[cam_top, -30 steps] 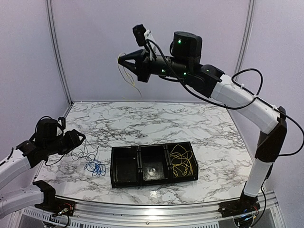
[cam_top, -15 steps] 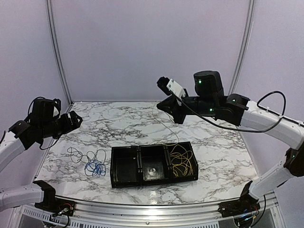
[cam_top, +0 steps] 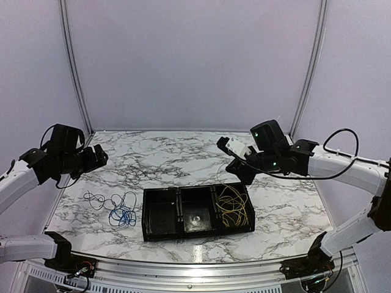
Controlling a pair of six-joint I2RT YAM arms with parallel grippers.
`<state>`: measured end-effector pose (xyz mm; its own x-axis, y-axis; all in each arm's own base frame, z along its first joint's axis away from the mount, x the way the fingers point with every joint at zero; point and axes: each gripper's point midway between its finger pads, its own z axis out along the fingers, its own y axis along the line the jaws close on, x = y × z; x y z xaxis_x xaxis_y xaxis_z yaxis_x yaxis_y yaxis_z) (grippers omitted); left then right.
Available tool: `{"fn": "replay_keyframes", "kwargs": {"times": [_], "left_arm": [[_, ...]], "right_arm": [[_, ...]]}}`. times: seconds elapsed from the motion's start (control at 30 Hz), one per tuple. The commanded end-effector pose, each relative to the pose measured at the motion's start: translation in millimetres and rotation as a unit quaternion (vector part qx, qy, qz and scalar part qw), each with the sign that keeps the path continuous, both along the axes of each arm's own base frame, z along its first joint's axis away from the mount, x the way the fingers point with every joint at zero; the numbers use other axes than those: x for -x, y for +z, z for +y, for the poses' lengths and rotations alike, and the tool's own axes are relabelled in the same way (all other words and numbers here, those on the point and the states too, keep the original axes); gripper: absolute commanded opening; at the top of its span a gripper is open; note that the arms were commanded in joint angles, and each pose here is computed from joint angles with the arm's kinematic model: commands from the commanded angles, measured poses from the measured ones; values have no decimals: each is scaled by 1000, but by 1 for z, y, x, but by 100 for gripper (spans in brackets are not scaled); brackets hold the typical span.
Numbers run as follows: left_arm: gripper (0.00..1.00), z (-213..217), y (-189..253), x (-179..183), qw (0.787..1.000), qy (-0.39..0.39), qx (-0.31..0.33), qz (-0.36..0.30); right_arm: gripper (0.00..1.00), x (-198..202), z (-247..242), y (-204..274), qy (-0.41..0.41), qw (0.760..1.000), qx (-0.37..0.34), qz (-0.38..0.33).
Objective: Untangle the cables
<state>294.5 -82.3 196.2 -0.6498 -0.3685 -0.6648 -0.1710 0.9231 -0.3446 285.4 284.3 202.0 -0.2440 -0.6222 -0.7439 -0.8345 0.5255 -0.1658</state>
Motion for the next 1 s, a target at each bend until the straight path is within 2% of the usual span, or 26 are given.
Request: {"fn": "replay_keyframes", "kwargs": {"times": [0.0,0.23,0.57,0.77,0.97], "left_arm": [[99,3,14,-2,1000,9,-4,-12],[99,0,1,3,1000,8,12,7],[99,-2,-12,7,1000,3,14,25],[99,-1,-22,13,999,8,21,36],[99,0,-23,18,999,7,25,33]], "right_arm": [[0,2,-12,-5,-17,1000,11,-3],[0,-22,-33,-20,-65,993,76,-56],[0,-40,-54,-25,-99,978,163,-83],[0,-25,-35,-23,-71,974,186,-104],[0,2,-9,-44,-43,985,163,-45]]}}
